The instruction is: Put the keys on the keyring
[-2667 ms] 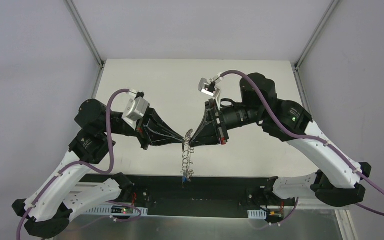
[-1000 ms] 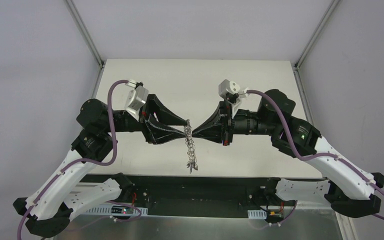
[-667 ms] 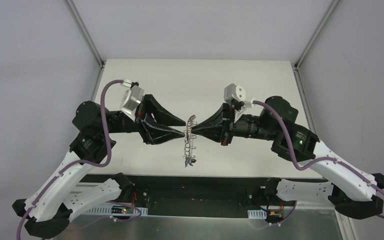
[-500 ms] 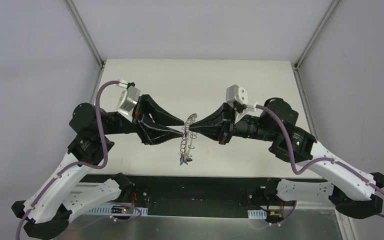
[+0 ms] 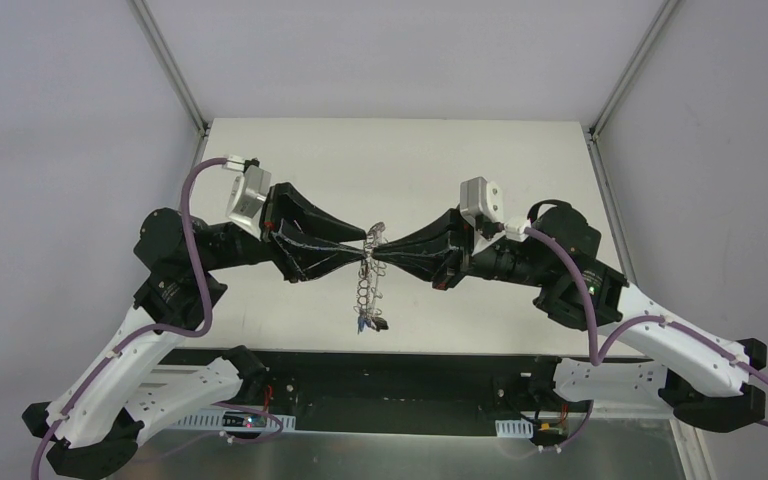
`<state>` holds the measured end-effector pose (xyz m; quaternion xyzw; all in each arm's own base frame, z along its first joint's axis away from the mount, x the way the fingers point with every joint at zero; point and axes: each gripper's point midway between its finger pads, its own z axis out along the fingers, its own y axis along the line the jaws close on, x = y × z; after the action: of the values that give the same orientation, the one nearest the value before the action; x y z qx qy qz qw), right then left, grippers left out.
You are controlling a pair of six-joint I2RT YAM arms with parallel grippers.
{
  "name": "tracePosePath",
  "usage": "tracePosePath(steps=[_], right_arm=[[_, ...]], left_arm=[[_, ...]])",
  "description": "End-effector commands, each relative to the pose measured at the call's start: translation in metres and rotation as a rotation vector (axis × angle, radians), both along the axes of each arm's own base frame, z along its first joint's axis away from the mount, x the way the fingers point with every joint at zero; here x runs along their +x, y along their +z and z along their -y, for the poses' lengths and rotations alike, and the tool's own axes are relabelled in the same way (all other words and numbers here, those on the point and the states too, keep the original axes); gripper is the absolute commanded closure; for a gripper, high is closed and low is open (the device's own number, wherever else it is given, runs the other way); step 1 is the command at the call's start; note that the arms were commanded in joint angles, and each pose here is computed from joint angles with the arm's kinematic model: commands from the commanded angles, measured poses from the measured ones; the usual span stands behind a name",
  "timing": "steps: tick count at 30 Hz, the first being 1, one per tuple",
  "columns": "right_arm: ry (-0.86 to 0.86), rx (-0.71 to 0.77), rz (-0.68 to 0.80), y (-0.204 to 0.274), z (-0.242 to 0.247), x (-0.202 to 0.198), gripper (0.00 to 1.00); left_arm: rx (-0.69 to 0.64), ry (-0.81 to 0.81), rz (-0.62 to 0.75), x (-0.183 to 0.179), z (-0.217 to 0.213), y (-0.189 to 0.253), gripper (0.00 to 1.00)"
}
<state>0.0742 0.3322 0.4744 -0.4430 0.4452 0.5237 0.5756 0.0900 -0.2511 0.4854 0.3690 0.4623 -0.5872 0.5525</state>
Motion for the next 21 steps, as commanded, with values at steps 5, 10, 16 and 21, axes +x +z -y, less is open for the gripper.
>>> tracePosePath(steps=[5,10,16,21], right_arm=[[-0.016,0.156,0.086,0.0482,0.0133,-0.005,1.0],[-0.024,0.164,0.087,0.0502,0.0143,-0.0045,1.0],[-0.031,0.168,0.088,0.0516,0.013,-0.0035,1.0],[-0.033,0.175,0.092,0.0536,0.0115,-0.0034,1.0]], left_arm=[[-0.073,-0.011,0.082,-0.0093,-0.005,0.026,0.77],[-0.069,-0.027,0.075,-0.0108,-0.0038,0.0249,0.81],[-0.07,-0.036,0.072,-0.0123,-0.0036,0.0245,0.81],[-0.071,-0.047,0.069,-0.0127,-0.0024,0.0243,0.81]])
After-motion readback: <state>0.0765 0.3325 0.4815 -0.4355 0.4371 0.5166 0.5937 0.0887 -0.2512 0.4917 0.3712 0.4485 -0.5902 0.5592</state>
